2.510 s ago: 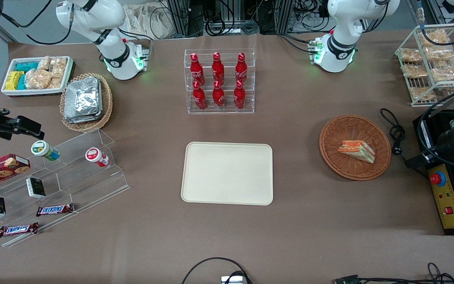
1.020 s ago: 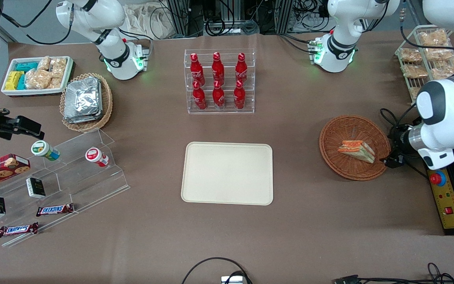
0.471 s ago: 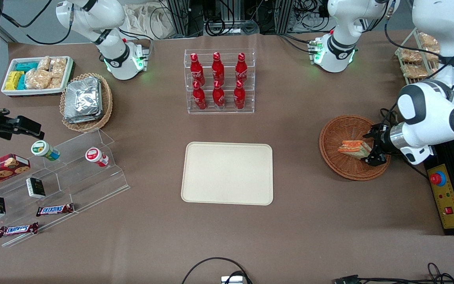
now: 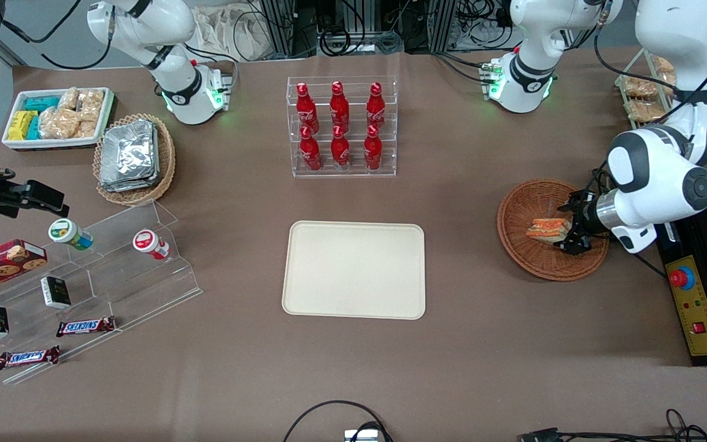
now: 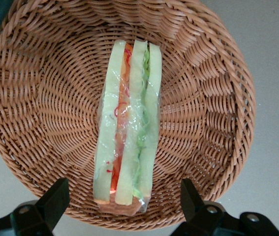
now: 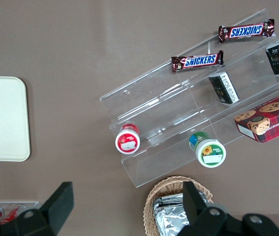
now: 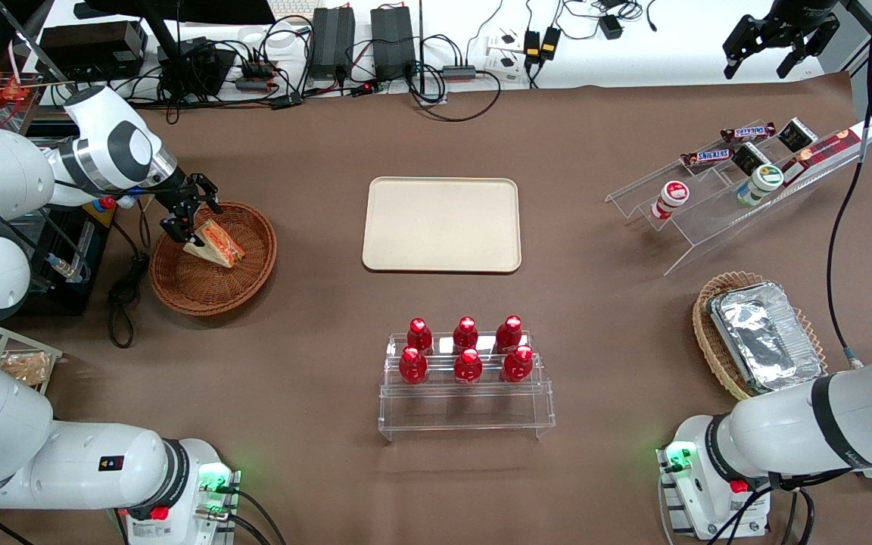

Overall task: Place sandwich from basket to tray
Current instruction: 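Lower the open left gripper over the sandwich in the basket, then close the left gripper on the sandwich and lift it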

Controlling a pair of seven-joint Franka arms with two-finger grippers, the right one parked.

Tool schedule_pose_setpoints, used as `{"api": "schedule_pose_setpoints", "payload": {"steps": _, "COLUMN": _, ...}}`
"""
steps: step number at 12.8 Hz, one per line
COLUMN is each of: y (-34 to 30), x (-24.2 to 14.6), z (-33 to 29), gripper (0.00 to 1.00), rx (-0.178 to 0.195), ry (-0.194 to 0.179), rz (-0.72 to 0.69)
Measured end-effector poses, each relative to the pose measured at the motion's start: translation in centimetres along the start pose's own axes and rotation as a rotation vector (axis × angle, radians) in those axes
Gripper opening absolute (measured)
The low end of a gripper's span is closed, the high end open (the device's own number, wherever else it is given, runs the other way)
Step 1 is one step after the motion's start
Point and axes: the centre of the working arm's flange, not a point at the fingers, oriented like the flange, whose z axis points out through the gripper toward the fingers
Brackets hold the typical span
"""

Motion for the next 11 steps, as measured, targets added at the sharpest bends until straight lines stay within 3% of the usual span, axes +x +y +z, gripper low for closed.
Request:
{"api": "schedule_pose_setpoints", "payload": {"steps": 6, "y": -0.2, "x": 1.0, "z": 2.7, "gripper": 0.96, "rx": -0.019, "ry": 0.030, "rz": 0.021}}
{"api": "schedule_pose_setpoints", "payload": {"steps": 11, "y": 0.2, "x": 0.6, "z": 1.7, "gripper": 0.39, "rx": -0.032, "ry": 0.046, "rz": 0.053}}
